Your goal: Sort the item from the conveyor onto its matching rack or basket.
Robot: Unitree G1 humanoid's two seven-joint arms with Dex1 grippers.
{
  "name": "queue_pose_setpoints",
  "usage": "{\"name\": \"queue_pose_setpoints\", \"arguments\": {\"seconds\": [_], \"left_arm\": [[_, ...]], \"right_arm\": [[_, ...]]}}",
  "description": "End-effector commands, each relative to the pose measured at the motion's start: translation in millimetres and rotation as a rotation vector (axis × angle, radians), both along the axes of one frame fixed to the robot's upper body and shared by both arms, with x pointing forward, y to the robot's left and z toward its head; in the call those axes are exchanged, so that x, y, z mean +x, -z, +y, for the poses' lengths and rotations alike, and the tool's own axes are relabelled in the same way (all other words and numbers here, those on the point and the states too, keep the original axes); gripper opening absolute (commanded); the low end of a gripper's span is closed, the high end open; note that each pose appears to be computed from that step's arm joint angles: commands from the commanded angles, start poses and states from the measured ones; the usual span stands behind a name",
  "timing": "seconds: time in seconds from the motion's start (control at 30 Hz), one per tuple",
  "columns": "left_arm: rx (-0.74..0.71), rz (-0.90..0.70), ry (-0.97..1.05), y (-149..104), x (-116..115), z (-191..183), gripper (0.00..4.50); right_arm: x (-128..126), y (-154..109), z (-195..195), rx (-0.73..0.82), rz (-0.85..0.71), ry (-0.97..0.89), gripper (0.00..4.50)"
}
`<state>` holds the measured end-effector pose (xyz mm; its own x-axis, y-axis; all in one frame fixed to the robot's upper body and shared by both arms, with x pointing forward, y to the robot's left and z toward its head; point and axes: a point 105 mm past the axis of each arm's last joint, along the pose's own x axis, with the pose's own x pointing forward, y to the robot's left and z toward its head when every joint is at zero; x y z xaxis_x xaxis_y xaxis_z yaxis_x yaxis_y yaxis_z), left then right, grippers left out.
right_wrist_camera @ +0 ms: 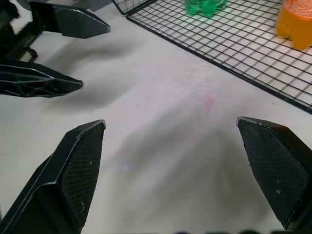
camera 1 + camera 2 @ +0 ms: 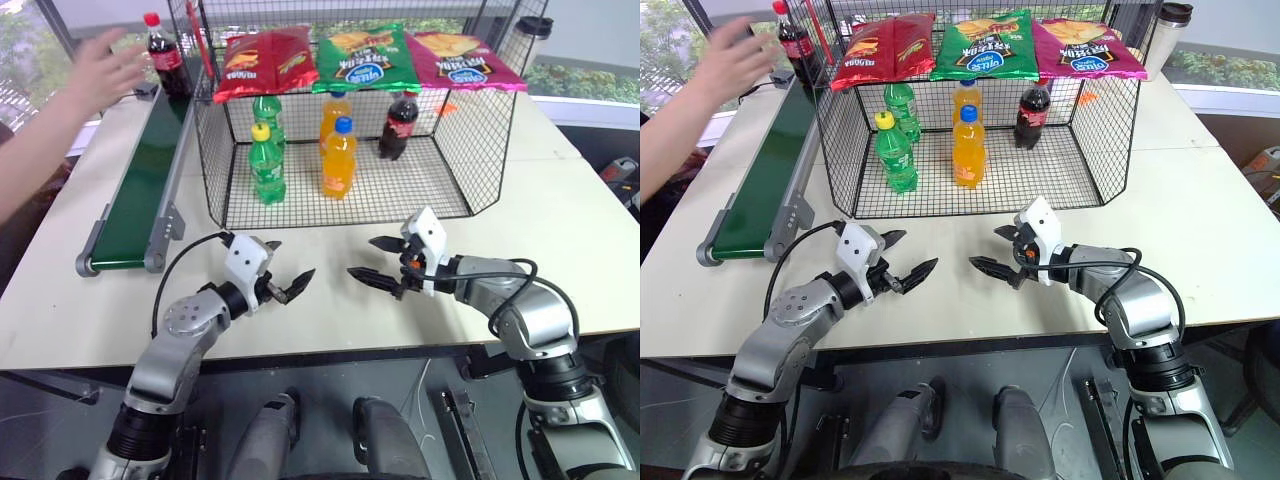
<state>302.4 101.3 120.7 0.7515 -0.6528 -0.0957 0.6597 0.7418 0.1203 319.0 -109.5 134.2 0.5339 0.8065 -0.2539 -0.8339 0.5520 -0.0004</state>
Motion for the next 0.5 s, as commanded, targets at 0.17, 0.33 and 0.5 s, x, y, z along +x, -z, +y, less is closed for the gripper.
{"name": "queue_pose_setpoints", "arguments": {"seconds": [0.17,0.33,0.5], "left_arm": [[-0.003,-0.126,-0.051,-51,-9,32,4.5],[-0.045,-0.169,-0.231,-90,-11,91,4.5],[-0.084,-0.172,-0.399,-102,-13,135,4.5]], "right_arm": [[-18,-44,22,0.024,-0.131,-0.159,4.45],[-30,-67,38,0.033,-0.199,-0.277,4.45],[-35,-75,47,0.04,-0.226,-0.333,4.45]]}}
